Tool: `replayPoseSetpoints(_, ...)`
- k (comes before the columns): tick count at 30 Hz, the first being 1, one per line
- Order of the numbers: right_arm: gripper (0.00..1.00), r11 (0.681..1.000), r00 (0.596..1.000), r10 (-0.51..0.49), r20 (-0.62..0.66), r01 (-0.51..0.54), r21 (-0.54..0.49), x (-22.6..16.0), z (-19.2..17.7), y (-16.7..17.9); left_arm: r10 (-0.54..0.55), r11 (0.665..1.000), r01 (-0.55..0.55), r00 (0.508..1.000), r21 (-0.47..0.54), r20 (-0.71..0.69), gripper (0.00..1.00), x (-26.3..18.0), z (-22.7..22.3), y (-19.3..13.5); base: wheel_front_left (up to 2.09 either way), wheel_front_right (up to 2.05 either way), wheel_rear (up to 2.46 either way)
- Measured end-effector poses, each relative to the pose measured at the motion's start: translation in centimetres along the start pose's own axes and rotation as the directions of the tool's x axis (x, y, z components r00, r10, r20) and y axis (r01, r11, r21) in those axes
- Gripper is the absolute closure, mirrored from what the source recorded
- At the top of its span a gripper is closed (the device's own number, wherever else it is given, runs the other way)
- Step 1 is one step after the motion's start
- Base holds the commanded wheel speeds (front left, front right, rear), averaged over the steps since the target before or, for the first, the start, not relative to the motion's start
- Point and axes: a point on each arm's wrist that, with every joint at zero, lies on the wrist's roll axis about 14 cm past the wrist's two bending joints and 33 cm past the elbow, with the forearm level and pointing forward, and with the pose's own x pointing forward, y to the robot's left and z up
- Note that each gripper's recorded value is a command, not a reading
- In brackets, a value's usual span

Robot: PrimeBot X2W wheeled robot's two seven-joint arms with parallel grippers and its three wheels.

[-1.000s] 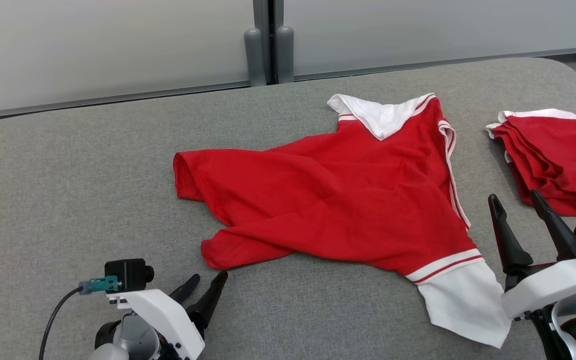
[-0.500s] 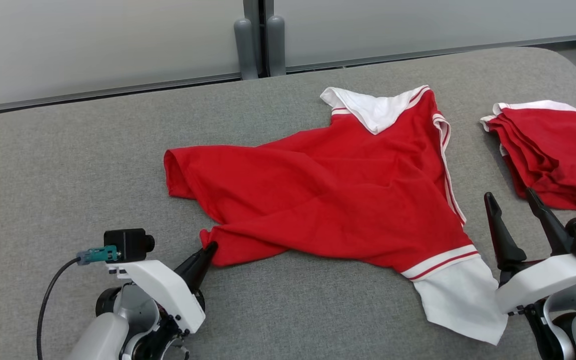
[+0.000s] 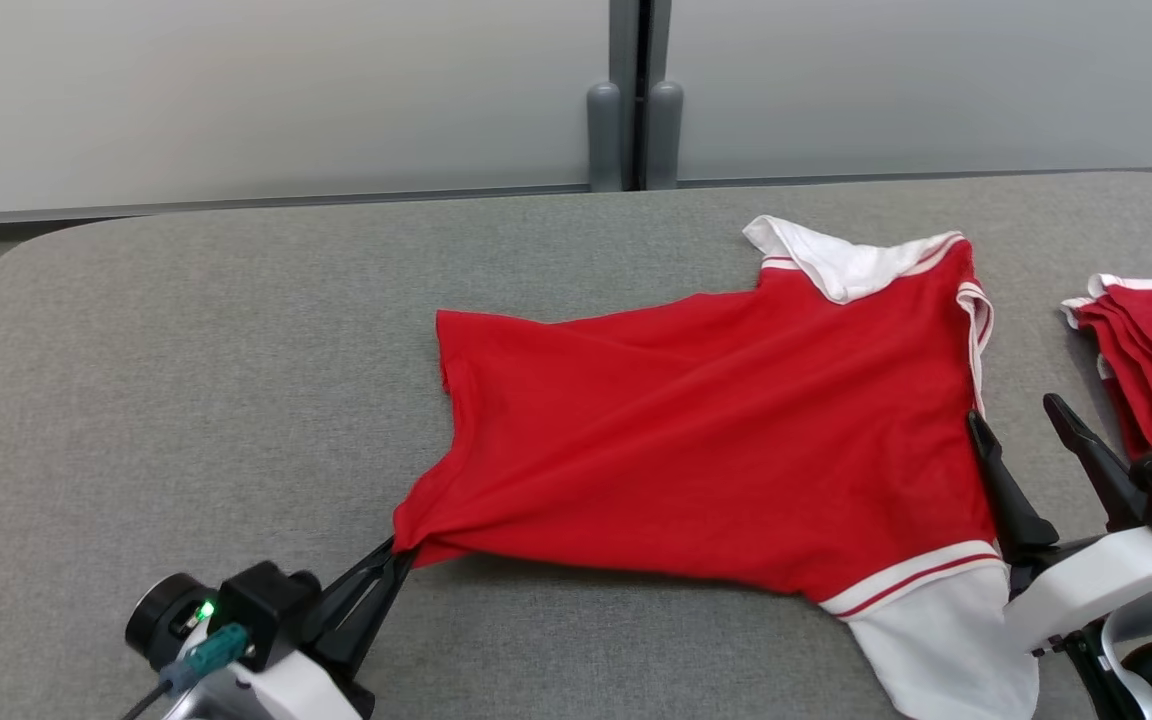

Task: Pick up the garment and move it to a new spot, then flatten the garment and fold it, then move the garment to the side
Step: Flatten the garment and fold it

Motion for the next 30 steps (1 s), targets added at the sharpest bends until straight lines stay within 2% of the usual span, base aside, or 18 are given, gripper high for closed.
replayPoseSetpoints(2, 0.0, 1.0, 1.0, 0.018, -0.003, -0.018, -0.005, 0.3, 0.1, 0.5, 0.043, 0.998, -0.044, 0.999, 0.035, 0.024, 1.0, -1.3, -0.3, 0.7, 0.0, 0.0, 0.0)
replayPoseSetpoints(6, 0.0, 0.999, 0.999, 0.037, 0.009, -0.037, -0.01, 0.5, 0.5, 1.1, 0.147, 0.989, -0.148, 0.988, 0.026, 0.04, 1.0, -3.6, -1.8, 1.9, 0.0, 0.0, 0.0)
replayPoseSetpoints(15, 0.0, 0.998, 0.998, 0.052, -0.02, -0.052, -0.019, 0.4, 0.0, 1.5, 0.291, 0.956, -0.292, 0.95, 0.003, -0.117, 1.0, -7.6, -7.9, 3.2, 0.0, 0.0, 0.0)
replayPoseSetpoints(16, 0.0, 0.998, 0.998, 0.051, -0.022, -0.051, -0.022, 0.4, -0.1, 1.5, 0.3, 0.953, -0.303, 0.945, -0.005, -0.131, 0.87, -7.9, -8.3, 3.3, 0.0, 0.0, 0.0)
replayPoseSetpoints(17, 0.0, 0.998, 0.998, 0.049, -0.025, -0.05, -0.024, 0.4, -0.1, 1.4, 0.311, 0.949, -0.316, 0.939, -0.011, -0.148, 0.62, -8.2, -8.8, 3.6, 0.0, 0.0, 0.0)
replayPoseSetpoints(18, 0.0, 0.998, 0.998, 0.048, -0.026, -0.049, -0.025, 0.4, -0.1, 1.4, 0.319, 0.944, -0.328, 0.935, -0.032, -0.157, 0.0, -8.4, -9.1, 3.7, 0.0, 0.0, 0.0)
replayPoseSetpoints(21, 0.0, 0.999, 0.999, 0.047, -0.026, -0.048, -0.025, 0.5, -0.1, 1.3, 0.341, 0.933, -0.355, 0.926, -0.066, -0.159, 0.0, -8.7, -9.2, 4.1, 0.0, 0.0, 0.0)
replayPoseSetpoints(27, 0.0, 0.999, 0.999, 0.034, -0.016, -0.034, -0.011, 0.1, 0.0, 1.3, 0.457, 0.885, -0.464, 0.878, -0.023, -0.14, 0.0, -10.2, -7.5, 7.4, 0.0, 0.0, 0.0)
replayPoseSetpoints(30, 0.0, 1.0, 1.0, 0.025, 0.001, -0.025, -0.008, -0.3, 0.4, 1.2, 0.513, 0.858, -0.514, 0.855, 0.009, -0.078, 0.0, -10.8, -5.0, 9.0, 0.0, 0.0, 0.0)
